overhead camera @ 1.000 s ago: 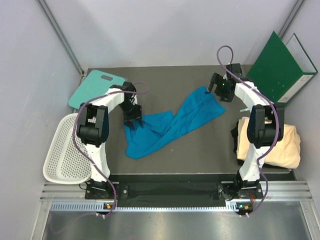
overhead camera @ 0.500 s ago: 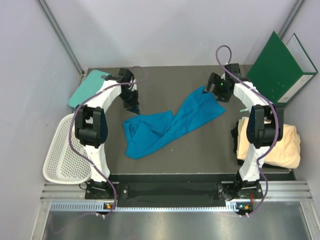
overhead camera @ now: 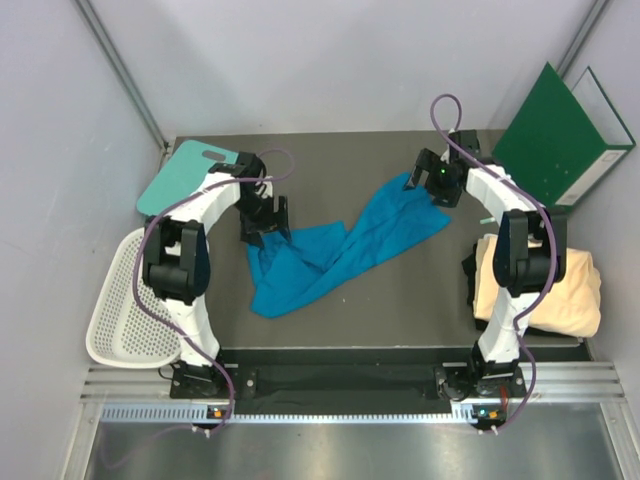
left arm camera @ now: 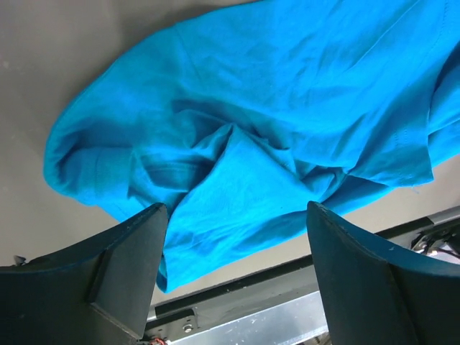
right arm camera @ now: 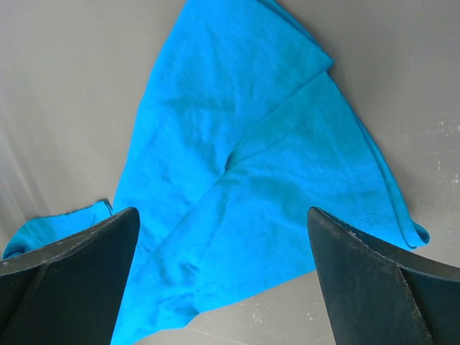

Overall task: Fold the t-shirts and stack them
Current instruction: Flatten out the tshirt

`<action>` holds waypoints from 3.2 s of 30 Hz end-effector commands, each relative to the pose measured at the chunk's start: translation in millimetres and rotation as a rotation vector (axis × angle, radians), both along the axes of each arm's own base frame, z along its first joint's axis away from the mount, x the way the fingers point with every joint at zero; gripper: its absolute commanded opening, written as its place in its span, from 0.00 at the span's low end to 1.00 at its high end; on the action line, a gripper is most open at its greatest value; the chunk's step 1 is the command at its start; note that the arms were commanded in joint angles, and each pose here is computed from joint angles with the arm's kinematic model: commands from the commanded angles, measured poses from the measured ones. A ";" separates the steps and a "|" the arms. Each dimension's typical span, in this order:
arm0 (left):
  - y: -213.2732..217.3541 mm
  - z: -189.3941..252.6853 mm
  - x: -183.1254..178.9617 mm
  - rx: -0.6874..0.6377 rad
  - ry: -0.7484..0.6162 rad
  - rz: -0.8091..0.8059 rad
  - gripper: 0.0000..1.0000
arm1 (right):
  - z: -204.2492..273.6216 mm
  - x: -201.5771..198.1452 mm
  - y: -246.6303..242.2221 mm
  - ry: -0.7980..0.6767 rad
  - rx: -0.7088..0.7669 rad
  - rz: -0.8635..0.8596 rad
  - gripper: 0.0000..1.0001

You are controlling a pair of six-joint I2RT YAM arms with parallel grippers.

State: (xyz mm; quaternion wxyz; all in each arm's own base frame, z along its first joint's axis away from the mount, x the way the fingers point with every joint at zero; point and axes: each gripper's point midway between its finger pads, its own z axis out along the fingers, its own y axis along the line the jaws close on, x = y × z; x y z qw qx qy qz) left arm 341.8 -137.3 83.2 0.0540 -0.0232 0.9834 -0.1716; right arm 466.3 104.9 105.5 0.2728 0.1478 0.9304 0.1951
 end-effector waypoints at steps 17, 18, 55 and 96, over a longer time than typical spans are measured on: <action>-31.4 -16.6 31.0 -0.027 -0.033 -0.092 0.00 | 19.3 3.4 10.0 -0.058 0.025 0.025 1.00; -28.5 -14.0 32.6 -0.009 -0.040 -0.088 0.00 | 19.0 3.6 9.6 -0.056 0.027 0.023 1.00; -31.2 25.0 -233.6 -0.125 0.207 0.080 0.00 | -13.9 19.2 22.3 0.081 0.356 0.031 0.88; -74.5 12.8 62.6 0.142 -0.256 0.049 0.97 | -18.2 -36.3 -0.2 0.122 0.335 0.077 0.91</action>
